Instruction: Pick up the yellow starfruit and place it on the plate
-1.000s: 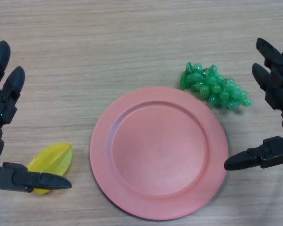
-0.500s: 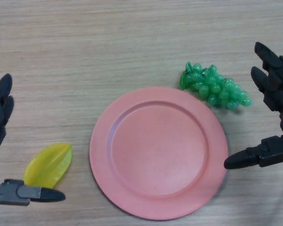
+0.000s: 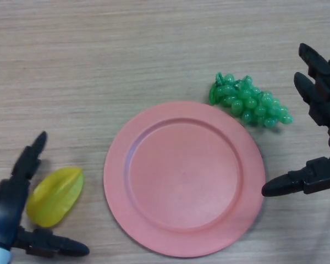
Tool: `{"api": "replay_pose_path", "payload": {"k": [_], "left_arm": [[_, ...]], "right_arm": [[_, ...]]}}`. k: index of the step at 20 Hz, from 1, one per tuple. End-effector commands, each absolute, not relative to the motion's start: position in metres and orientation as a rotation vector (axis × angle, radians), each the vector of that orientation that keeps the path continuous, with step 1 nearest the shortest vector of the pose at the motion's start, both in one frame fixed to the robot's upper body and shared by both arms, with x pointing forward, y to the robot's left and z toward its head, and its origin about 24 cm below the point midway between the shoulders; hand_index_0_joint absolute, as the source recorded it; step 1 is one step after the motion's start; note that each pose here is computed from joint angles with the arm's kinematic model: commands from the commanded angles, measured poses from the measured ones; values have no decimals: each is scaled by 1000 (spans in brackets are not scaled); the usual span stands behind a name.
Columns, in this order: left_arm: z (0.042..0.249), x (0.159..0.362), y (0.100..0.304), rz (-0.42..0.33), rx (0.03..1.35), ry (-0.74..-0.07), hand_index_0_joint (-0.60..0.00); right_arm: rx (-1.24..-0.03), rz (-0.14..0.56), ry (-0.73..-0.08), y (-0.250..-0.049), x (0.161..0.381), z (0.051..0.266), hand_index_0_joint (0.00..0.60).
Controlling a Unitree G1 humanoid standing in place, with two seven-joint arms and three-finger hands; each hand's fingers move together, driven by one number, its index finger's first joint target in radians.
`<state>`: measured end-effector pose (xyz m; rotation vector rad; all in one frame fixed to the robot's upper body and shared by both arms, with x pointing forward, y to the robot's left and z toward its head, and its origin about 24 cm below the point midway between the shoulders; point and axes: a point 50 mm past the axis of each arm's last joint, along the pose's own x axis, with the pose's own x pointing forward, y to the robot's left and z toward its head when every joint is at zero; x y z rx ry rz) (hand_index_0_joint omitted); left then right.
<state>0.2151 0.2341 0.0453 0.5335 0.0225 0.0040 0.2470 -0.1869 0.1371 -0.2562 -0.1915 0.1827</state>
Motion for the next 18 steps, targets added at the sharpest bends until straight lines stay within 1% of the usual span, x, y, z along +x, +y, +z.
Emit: {"api": "replay_pose_path", "payload": {"k": [1,2,3,4,5,6,7,10,12,13,14,15,16,17,18], "left_arm": [[67,218,240,57,662,-159,0],[65,219,240,57,658,-163,0],[65,220,239,54,662,-162,-149],[65,220,239,51,667,-162,-250],[63,220,237,43,716,-167,-399],[62,220,236,34,770,-171,-501],[55,218,235,-11,864,-138,-599],[54,219,238,-1,871,-118,-600],[62,223,244,33,839,-143,-600],[75,228,255,115,856,-220,-600],[79,229,258,126,859,-224,-600],[94,231,266,180,870,-267,-600],[102,232,267,206,857,-297,-600],[114,234,266,211,833,-344,-549],[116,234,265,209,830,-348,-450]], "right_arm": [[-284,114,-443,-202,235,176,0],[-283,112,-440,-202,234,176,0],[-285,113,-438,-202,233,176,0],[-288,113,-437,-203,233,176,0],[-295,110,-445,-204,231,177,0],[-299,106,-451,-205,229,178,0],[-306,100,-454,-207,226,179,0],[-301,99,-439,-208,224,179,0],[-300,103,-433,-207,224,180,0],[-310,104,-438,-207,224,182,0],[-313,104,-442,-207,224,183,0],[-324,103,-446,-208,224,183,0],[-324,103,-445,-208,224,183,0],[-323,101,-444,-208,224,181,0],[-322,102,-443,-208,224,181,0]]}}
